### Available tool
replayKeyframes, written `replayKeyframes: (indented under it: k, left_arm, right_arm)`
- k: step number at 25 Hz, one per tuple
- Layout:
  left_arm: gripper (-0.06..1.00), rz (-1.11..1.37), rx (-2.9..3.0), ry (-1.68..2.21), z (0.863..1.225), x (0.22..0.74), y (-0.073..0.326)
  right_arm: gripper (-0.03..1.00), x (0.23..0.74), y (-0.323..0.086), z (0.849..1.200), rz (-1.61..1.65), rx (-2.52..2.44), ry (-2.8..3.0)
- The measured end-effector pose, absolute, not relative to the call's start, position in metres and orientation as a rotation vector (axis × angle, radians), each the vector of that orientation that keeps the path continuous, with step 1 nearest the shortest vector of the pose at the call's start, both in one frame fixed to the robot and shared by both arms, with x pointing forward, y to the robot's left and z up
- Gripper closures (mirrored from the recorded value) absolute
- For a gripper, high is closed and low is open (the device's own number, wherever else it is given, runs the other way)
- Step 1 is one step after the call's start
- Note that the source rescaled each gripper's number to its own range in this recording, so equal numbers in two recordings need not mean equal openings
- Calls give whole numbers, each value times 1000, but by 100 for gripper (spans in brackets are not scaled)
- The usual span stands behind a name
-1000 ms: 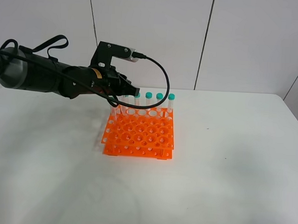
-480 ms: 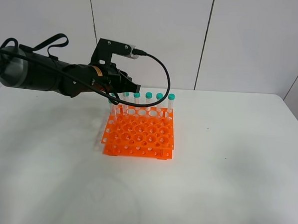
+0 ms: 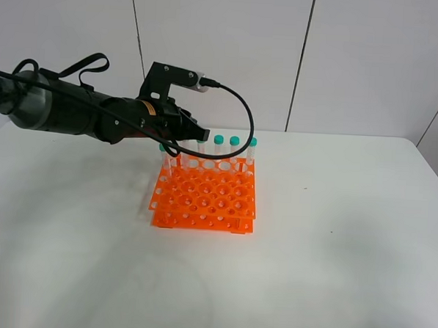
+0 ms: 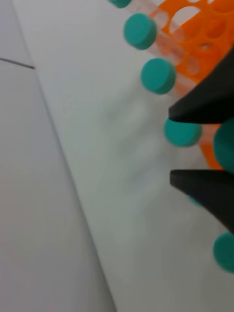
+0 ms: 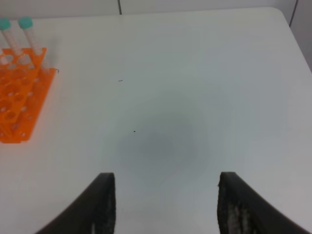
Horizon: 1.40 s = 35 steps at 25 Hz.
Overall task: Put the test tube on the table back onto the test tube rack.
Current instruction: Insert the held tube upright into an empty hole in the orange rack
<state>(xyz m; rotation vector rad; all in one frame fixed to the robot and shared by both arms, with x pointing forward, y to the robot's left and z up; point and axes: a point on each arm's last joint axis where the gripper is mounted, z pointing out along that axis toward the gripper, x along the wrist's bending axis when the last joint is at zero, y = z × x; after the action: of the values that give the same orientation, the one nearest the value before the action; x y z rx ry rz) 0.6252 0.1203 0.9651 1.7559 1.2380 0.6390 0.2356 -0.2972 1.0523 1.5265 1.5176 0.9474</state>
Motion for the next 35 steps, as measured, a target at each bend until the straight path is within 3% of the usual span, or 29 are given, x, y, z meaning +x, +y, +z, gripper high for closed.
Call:
replayKeyframes:
  k: [35]
  left_arm:
    - [94, 665, 1745, 1224, 967, 628, 124]
  right_arm:
    - [50, 236, -297, 1052, 947, 1527, 1518]
